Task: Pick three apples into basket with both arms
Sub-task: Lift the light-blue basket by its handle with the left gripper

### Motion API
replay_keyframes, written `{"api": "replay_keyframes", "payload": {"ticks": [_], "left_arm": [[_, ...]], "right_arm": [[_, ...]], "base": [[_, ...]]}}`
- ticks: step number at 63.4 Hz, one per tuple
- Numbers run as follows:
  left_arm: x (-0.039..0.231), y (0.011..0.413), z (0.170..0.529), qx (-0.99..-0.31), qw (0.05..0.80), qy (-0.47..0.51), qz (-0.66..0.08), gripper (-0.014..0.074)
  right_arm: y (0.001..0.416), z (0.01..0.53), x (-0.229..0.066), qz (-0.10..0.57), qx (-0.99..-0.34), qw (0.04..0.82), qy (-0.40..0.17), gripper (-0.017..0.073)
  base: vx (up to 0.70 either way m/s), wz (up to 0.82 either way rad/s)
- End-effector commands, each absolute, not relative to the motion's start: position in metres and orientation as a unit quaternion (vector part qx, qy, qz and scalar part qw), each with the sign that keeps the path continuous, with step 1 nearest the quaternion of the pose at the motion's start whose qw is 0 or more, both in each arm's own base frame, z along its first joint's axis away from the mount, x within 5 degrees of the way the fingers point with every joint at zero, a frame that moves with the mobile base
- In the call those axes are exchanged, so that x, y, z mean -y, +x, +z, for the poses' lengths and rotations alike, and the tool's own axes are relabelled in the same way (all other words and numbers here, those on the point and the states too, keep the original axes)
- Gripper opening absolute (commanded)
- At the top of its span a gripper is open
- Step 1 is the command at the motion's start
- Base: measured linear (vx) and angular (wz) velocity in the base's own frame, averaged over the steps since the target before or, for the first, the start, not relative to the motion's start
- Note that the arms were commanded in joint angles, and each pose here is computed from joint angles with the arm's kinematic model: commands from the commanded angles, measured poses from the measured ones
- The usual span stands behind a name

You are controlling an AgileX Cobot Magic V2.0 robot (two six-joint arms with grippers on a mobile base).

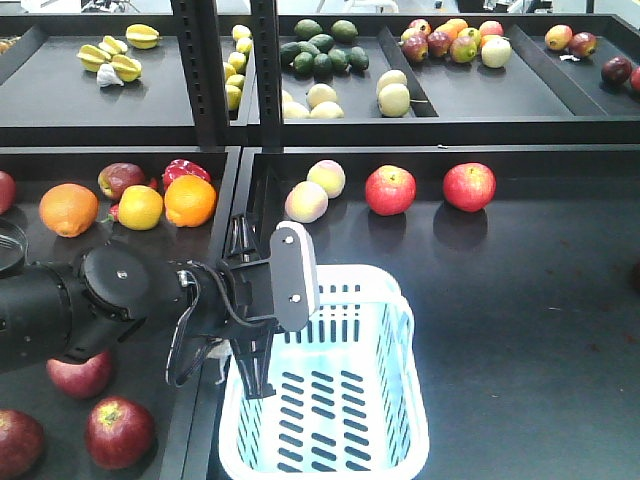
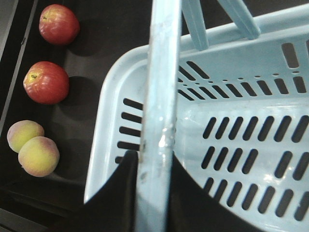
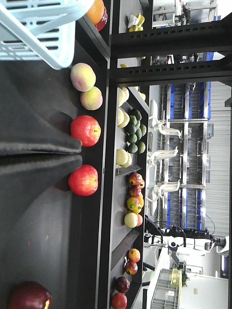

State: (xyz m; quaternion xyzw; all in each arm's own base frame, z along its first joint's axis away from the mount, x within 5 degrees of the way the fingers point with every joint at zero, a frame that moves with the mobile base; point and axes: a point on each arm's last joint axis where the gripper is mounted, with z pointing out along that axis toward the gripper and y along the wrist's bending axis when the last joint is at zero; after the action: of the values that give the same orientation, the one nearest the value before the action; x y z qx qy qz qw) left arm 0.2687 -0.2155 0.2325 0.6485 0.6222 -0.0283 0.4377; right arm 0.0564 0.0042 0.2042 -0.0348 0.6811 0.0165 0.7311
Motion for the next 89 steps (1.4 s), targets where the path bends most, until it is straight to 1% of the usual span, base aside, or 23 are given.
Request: {"api": "replay_keyframes", "payload": {"ticks": [1,10,18,28,43,57,68,89], "left_arm": [[0.217,0.27,0.254,-0.62,0.473,0.626,-0.023,-0.0009],[0.215,0.27,0.262,-0.616,0.484,0.621,-0.017,-0.0008],[0.209,0.266,0.28,-0.606,0.51,0.611,0.001,-0.0008],[0.196,0.256,0.314,-0.586,0.561,0.584,0.034,-0.0008],[0.174,0.227,0.365,-0.52,0.622,0.58,0.083,-0.0008],[0.154,0.201,0.399,-0.483,0.666,0.559,0.104,-0.0008],[0.146,0.188,0.411,-0.466,0.682,0.553,0.108,-0.0008],[0.137,0.188,0.416,-0.469,0.687,0.541,0.125,-0.0008]], "right_arm": [[0.057,0.206,-0.004,0.011,-0.661,0.749,-0.039,-0.0009],[0.057,0.206,-0.004,0.011,-0.661,0.749,-0.039,-0.0009],[0.057,0.206,-0.004,0.011,-0.661,0.749,-0.039,-0.0009],[0.057,0.206,-0.004,0.011,-0.661,0.749,-0.039,-0.0009],[0.057,0.206,-0.004,0.011,-0.661,0.749,-0.039,-0.0009],[0.057,0.206,-0.004,0.011,-0.661,0.749,-0.039,-0.0009],[0.057,0.206,-0.004,0.011,-0.661,0.749,-0.039,-0.0009],[0.057,0.206,-0.004,0.011,-0.661,0.749,-0.039,-0.0009]], "base": [[0.0,0.0],[0.0,0.0],[0.0,0.0],[0.0,0.0],[0.0,0.0],[0.0,0.0],[0.0,0.0],[0.0,0.0]]}}
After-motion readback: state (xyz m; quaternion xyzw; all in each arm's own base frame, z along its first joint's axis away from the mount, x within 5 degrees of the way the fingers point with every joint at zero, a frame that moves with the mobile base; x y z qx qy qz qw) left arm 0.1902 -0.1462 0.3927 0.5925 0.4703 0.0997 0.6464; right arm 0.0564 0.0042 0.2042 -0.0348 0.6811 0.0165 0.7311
